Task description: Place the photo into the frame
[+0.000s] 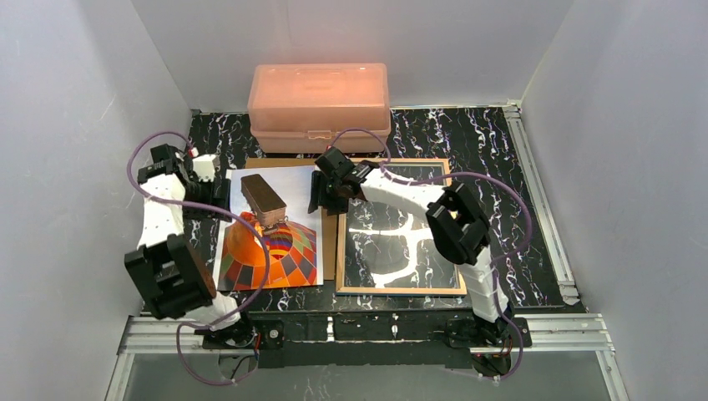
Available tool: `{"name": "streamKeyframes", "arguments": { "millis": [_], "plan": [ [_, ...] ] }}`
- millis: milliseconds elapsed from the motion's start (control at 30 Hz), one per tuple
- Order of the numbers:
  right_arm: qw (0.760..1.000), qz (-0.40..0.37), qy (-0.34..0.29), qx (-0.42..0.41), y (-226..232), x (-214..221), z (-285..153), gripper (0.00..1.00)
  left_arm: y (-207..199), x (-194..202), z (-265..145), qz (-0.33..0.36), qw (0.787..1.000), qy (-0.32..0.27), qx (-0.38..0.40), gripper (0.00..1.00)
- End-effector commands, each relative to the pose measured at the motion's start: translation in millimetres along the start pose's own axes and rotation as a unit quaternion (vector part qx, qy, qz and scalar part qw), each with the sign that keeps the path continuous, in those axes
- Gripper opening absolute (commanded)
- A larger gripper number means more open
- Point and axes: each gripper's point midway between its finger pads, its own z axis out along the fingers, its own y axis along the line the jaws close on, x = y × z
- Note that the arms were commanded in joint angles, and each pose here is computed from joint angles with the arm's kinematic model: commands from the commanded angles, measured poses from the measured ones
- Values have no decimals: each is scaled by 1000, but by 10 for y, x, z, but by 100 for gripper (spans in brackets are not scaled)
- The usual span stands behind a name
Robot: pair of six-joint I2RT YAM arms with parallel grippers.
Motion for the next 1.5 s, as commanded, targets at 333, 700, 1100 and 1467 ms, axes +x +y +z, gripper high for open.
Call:
{"name": "streamKeyframes", "arguments": {
  "millis": [333, 700, 1100, 1467],
  "plan": [
    [994, -9, 79, -75, 149, 459, -66, 76, 448, 229, 566, -30, 996, 77, 33, 80],
    [982, 59, 162, -77, -26, 1284, -517, 84, 395, 378, 746, -17, 995, 80, 49, 71],
    [971, 75, 218, -62, 141, 1916, -407, 85, 371, 432, 741, -12, 996, 75, 42, 64],
    [975, 126, 184, -11, -201, 2102, -194, 85, 318, 550, 813, -5, 996, 75, 45, 61]
  ]
}}
